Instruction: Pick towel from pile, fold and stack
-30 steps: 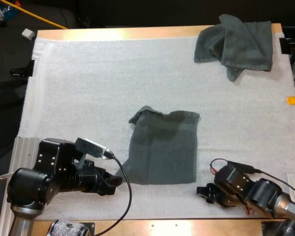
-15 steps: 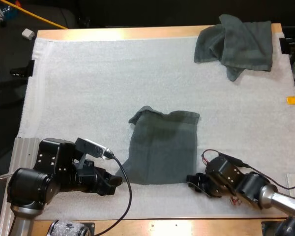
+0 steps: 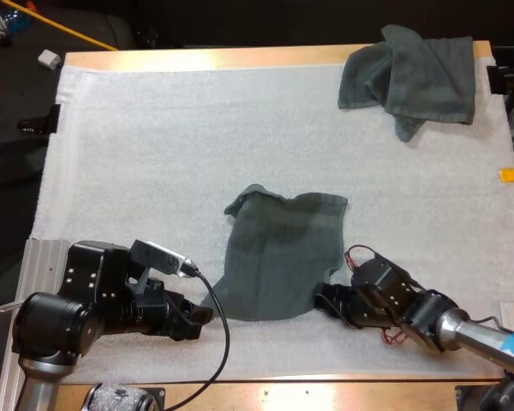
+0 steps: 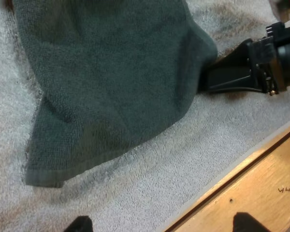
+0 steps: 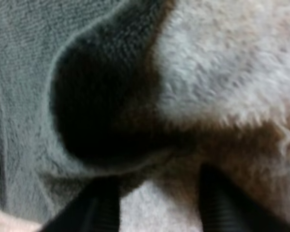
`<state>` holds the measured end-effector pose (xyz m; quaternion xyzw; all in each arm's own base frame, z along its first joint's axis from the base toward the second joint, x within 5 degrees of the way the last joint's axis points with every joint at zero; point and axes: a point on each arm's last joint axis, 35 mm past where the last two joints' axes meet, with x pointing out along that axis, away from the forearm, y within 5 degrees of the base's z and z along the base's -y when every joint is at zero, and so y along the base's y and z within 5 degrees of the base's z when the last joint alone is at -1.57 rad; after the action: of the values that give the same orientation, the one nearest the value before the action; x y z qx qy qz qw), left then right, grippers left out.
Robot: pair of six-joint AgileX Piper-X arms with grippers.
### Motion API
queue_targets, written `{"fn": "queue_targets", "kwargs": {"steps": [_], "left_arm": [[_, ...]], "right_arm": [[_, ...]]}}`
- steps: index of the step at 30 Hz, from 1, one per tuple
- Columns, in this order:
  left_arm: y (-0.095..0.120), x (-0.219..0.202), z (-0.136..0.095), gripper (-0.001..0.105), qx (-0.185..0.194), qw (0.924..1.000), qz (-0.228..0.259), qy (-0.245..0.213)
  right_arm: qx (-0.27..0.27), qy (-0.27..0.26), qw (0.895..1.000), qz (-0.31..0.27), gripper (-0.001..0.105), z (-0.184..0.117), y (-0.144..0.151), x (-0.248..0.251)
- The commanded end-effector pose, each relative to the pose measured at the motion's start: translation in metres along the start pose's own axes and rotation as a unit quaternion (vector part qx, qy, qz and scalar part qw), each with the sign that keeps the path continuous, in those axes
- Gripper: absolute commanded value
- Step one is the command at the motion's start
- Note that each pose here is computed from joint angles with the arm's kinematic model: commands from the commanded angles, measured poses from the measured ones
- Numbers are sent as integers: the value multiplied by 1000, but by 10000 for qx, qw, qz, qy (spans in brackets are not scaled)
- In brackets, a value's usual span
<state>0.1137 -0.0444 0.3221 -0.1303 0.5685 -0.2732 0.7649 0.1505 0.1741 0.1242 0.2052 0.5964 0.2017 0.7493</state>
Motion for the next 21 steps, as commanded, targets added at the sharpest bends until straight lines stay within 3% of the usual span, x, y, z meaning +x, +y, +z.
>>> {"fn": "queue_targets", "kwargs": {"steps": [1,4,6,21], "left_arm": [[0,0,-1,57,-37,10000,-51,55],[0,0,0,56,-27,10000,-45,38],[0,1,-1,56,-22,10000,-41,45],[-1,0,2,57,90,9999,-74,-67]], "right_arm": [[79,59,9999,-37,30,-2,-4,7],[32,21,10000,-19,8,-1,-3,7],[-44,-5,10000,-20,0,-1,-2,7],[-1044,23,9937,-399,0,-8,-1,-22]]}}
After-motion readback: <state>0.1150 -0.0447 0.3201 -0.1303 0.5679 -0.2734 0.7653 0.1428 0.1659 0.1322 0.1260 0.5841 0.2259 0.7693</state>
